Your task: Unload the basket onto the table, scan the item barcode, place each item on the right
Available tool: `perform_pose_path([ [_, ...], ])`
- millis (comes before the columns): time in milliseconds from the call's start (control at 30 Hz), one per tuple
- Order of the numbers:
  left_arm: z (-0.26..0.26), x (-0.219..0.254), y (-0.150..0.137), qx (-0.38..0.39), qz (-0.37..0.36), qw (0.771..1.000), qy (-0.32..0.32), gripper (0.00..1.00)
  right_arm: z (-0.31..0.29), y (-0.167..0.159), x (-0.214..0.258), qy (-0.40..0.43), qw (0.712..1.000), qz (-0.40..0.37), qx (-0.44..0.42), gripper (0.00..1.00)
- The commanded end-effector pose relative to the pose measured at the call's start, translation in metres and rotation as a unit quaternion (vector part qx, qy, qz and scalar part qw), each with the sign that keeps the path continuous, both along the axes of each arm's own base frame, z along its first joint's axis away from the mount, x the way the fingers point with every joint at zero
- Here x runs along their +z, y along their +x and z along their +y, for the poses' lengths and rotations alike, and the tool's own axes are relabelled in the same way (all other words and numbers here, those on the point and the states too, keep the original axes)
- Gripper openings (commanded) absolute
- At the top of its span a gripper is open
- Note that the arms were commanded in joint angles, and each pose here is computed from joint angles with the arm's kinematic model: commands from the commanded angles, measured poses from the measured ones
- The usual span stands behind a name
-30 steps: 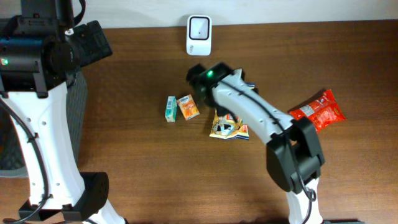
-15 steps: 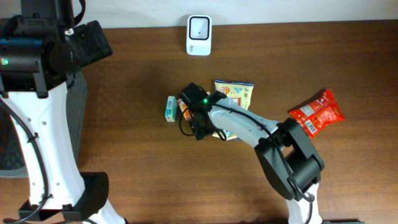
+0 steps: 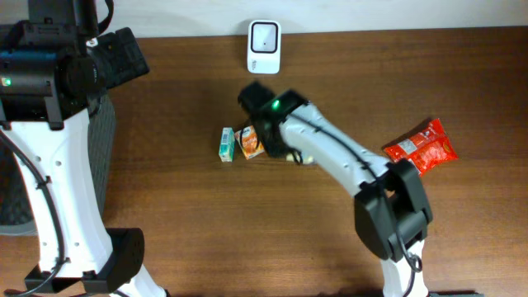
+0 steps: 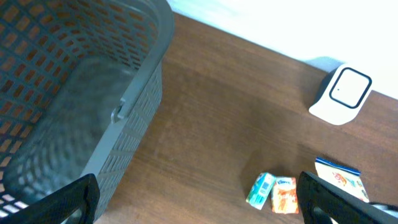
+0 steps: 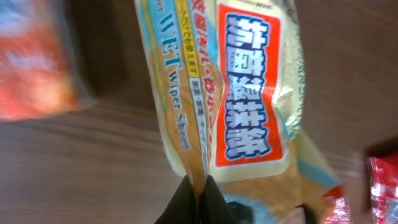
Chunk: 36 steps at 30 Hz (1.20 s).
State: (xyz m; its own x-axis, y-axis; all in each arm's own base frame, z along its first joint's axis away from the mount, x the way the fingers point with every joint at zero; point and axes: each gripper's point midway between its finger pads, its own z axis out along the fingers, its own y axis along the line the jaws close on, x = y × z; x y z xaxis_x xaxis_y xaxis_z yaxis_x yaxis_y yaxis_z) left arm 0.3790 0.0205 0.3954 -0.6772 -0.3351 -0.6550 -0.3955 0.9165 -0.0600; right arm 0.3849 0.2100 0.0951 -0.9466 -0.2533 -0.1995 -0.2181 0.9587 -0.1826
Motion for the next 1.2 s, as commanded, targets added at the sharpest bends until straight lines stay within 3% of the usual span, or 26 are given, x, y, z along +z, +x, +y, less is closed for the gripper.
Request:
perform_pose_path([
  [0, 0.001, -0.001, 0.000, -0.002, 0.003, 1.000, 0.006, 0.99, 0.024, 0.016, 0.045, 0.263, 0.962, 0.072, 0.034, 0.04],
  [67, 0.001, -0.001, 0.000, -0.002, 0.003, 1.000, 0.006, 0.99, 0.003, 0.022, 0.055, 0.365, 0.925, 0.107, 0.011, 0.04],
  [200, 0.001, -0.001, 0.000, -0.002, 0.003, 1.000, 0.006, 0.99, -0.075, 0.032, 0.028, 0.442, 0.881, 0.135, -0.103, 0.04],
  [433, 0.001, -0.001, 0.000, -0.002, 0.003, 1.000, 0.006, 0.99, -0.204, 0.000, -0.059, 0.469, 0.818, 0.134, -0.306, 0.04],
  [600, 0.001, -0.001, 0.000, -0.002, 0.003, 1.000, 0.006, 0.99, -0.191, -0.040, -0.055, 0.458, 0.847, 0.181, -0.199, 0.04],
  [700, 0.001, -0.001, 0.000, -0.002, 0.003, 1.000, 0.006, 0.99, -0.166, -0.050, -0.056, 0.387, 0.888, 0.203, -0.146, 0.07],
  [833, 0.001, 0.000, 0.000, -0.002, 0.003, 1.000, 0.006, 0.99, -0.166, -0.033, -0.036, 0.233, 0.948, 0.158, -0.146, 0.27],
  [867, 0.001, -0.001, 0.000, -0.002, 0.003, 1.000, 0.006, 0.99, -0.169, -0.023, -0.024, 0.170, 0.967, 0.125, -0.141, 0.37],
  [900, 0.001, -0.001, 0.000, -0.002, 0.003, 1.000, 0.006, 0.99, -0.169, -0.016, -0.016, 0.129, 0.978, 0.100, -0.132, 0.65],
  [967, 0.001, -0.001, 0.000, -0.002, 0.003, 1.000, 0.006, 0.99, -0.165, -0.004, -0.011, 0.074, 0.989, 0.064, -0.111, 0.94],
  [1000, 0.001, -0.001, 0.000, -0.002, 0.003, 1.000, 0.006, 0.99, -0.163, 0.006, -0.014, 0.038, 0.992, 0.039, -0.112, 0.99],
  [1167, 0.001, -0.001, 0.000, -0.002, 0.003, 1.000, 0.006, 0.99, -0.159, 0.013, -0.051, -0.055, 0.991, 0.032, -0.122, 0.99],
])
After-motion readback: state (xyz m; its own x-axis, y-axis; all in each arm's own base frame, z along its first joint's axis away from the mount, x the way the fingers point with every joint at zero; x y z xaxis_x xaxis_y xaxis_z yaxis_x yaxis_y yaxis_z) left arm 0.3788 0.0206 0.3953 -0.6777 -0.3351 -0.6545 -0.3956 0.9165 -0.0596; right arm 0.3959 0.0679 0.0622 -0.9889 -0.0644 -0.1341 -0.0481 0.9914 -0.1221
